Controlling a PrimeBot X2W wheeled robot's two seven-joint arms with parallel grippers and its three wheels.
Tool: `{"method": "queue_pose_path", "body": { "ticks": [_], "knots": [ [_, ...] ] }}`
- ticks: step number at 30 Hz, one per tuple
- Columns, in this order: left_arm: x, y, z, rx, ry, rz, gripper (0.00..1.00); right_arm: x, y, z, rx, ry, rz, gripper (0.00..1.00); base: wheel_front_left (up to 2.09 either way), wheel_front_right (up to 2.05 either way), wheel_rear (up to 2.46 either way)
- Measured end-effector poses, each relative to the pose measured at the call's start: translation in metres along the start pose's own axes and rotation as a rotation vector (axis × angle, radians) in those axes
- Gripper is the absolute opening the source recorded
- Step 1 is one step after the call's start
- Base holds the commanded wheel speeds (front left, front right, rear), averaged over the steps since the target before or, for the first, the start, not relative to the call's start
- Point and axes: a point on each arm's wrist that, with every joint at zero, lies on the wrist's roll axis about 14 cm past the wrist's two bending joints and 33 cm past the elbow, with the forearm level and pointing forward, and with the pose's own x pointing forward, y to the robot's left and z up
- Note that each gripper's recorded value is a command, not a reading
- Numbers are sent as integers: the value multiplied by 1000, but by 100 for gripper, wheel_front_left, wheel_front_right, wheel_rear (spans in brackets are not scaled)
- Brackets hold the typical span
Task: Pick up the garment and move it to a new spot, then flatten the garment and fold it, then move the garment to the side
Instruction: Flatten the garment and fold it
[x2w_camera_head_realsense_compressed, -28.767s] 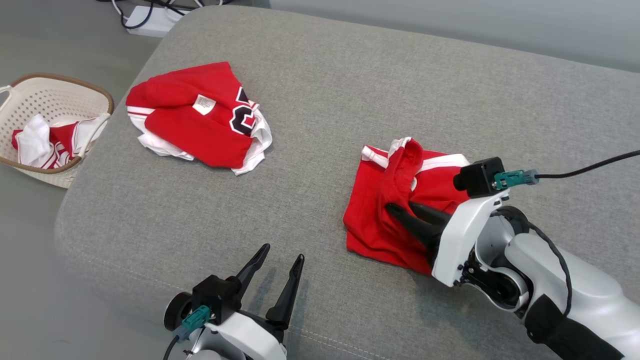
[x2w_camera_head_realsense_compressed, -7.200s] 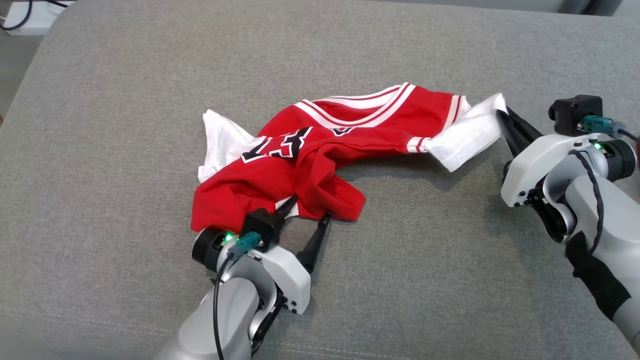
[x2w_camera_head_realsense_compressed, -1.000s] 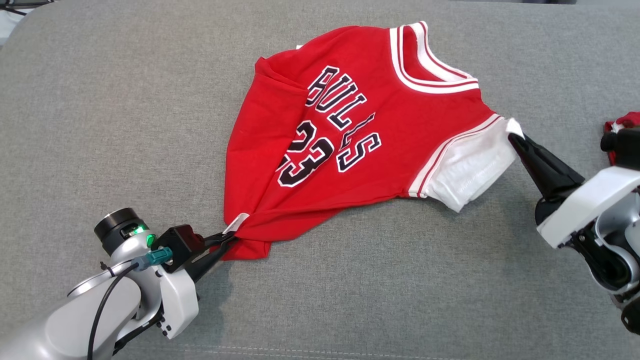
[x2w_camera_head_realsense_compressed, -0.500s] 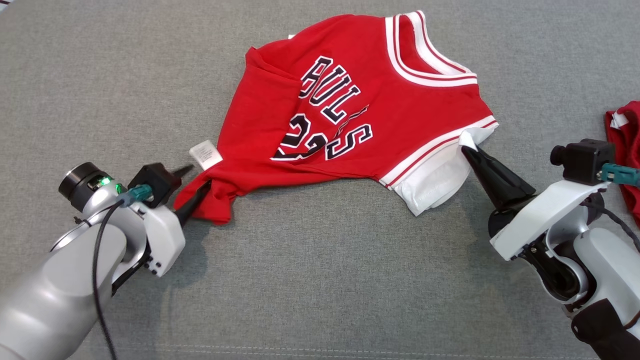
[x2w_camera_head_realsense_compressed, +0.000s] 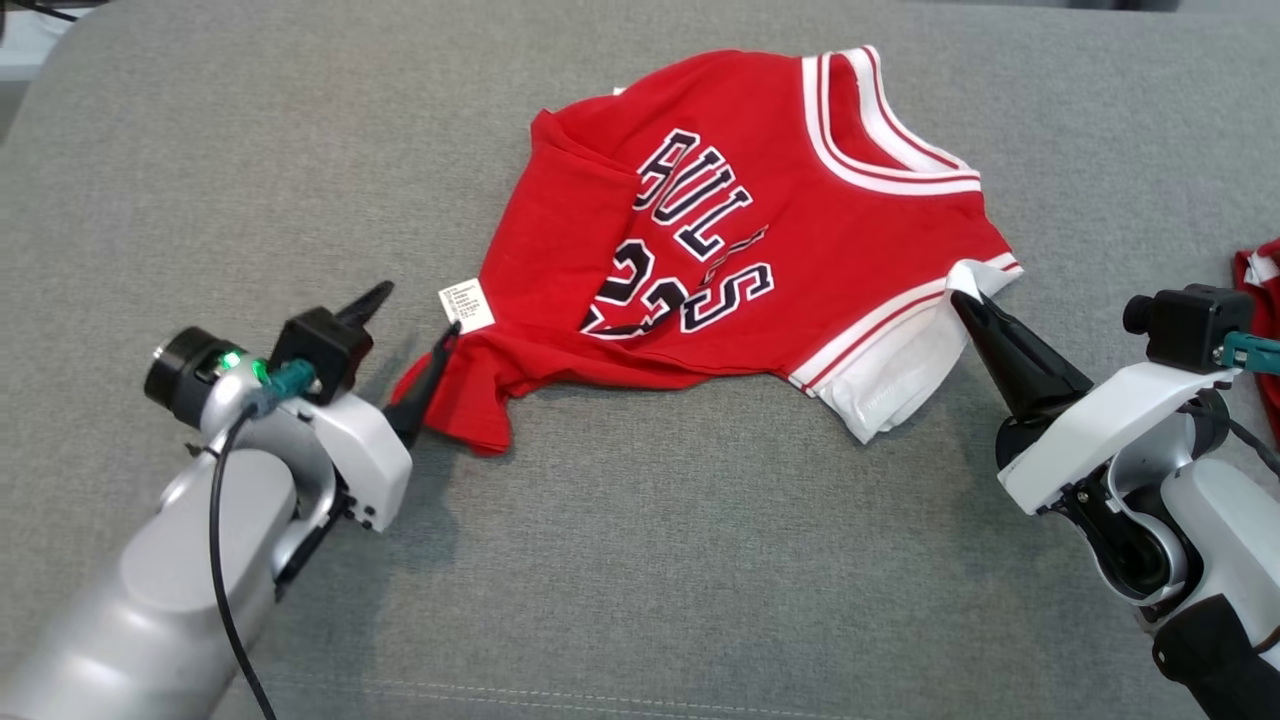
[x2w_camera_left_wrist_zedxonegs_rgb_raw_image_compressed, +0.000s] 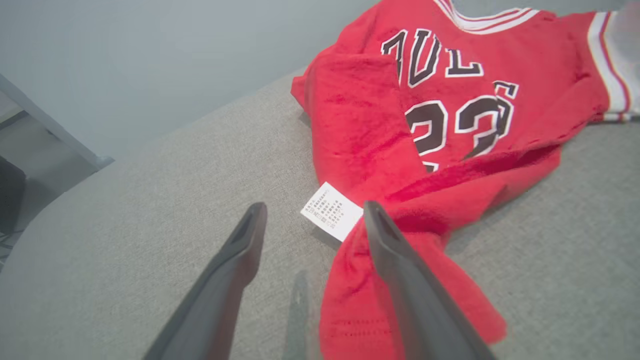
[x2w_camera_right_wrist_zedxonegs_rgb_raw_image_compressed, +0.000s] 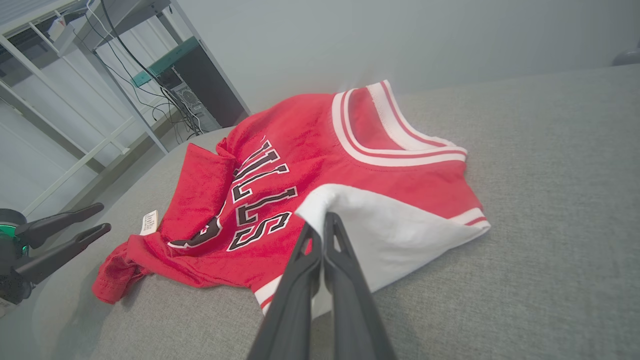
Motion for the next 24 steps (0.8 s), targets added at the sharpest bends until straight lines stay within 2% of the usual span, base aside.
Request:
{"method": "queue_pose_path", "body": {
  "ticks": [10,14,16,24],
  "knots": [
    [-32,-28,-1,-134,-66,23,100,-3,15,-1,1,-4,18,0,0,0,0],
    [-38,-44,-9,-232,-64,37,100,-6,19,1,4,-13,23,0,0,0,0],
    [-39,-44,-12,-293,-62,63,100,-7,21,-2,5,-10,24,0,0,0,0],
    [-37,-25,-19,-388,-63,152,100,-12,15,-10,21,-3,2,0,0,0,0]
  ]
}}
